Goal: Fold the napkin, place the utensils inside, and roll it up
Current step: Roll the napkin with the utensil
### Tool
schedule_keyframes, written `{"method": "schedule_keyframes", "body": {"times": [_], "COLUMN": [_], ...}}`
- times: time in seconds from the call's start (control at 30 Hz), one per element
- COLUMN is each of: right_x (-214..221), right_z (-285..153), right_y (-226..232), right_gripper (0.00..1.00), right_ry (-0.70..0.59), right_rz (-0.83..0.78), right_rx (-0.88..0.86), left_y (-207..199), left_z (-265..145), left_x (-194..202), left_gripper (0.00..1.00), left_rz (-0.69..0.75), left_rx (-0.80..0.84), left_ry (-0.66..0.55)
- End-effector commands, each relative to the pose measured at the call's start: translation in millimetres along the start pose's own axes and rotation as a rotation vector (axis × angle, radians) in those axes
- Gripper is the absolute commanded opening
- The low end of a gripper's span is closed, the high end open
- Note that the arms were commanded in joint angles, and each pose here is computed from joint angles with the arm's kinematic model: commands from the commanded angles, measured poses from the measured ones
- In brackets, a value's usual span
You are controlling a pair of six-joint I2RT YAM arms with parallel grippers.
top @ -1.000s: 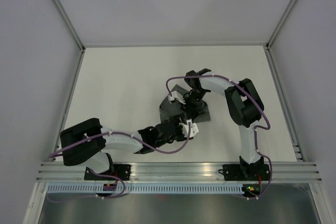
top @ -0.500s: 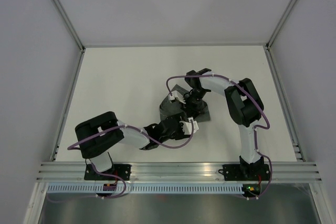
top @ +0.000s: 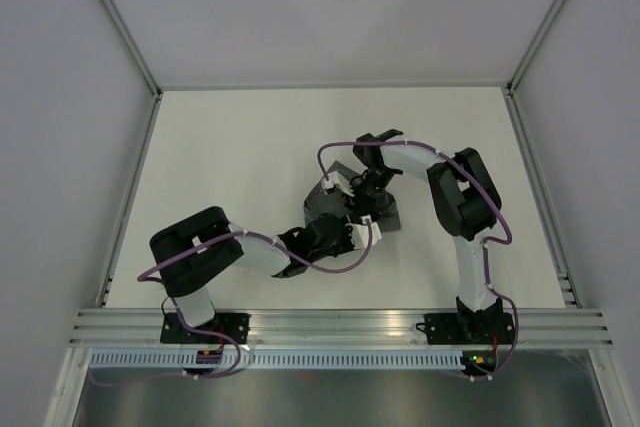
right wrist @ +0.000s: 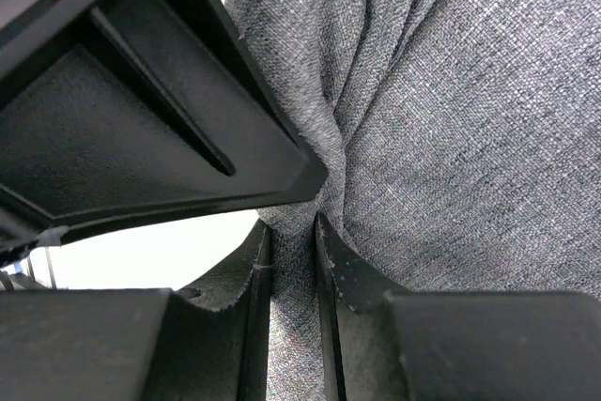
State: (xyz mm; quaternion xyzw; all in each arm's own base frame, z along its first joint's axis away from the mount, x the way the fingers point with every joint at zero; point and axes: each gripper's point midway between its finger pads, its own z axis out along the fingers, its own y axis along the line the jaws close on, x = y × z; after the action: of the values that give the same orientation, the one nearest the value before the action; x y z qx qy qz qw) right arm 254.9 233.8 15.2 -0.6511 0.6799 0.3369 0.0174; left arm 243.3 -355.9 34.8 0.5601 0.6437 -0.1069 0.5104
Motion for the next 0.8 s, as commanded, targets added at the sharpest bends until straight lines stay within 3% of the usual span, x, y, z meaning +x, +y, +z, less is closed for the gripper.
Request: {"method": "schedule_keyframes", "body": {"times": [0.0,0.33,0.6,0.77], "right_x": [64.1,63.3,60.1,49.5], "right_z": [28.5,26.6,24.3,16.7], "right_y": [-29.5,-25.8,-24.4,-24.0], "right_gripper": [0.0,0.01,0.01,0.13], "right_ry": [0.207,0.195,0.181,0.146], "right_rz": [0.02,0.037,0.064,0.075], "right_rx": [0.031,0.017,0.013,0.032], "left_y": [-3.4,-11.8,-32.1,-33.6], "left_z": [7.2,11.0,15.7,16.0], "left_x": [-7.9,8.4,20.2,29.4], "left_gripper": [0.4,0.34,0.09,0.02], "left_rz": [-0.049,-0.181,-0.249,-0.288], "left_rx": [0.043,0.124,0.256,0.304], "left_ry": [-0.023,0.042,0.116,0.148]}}
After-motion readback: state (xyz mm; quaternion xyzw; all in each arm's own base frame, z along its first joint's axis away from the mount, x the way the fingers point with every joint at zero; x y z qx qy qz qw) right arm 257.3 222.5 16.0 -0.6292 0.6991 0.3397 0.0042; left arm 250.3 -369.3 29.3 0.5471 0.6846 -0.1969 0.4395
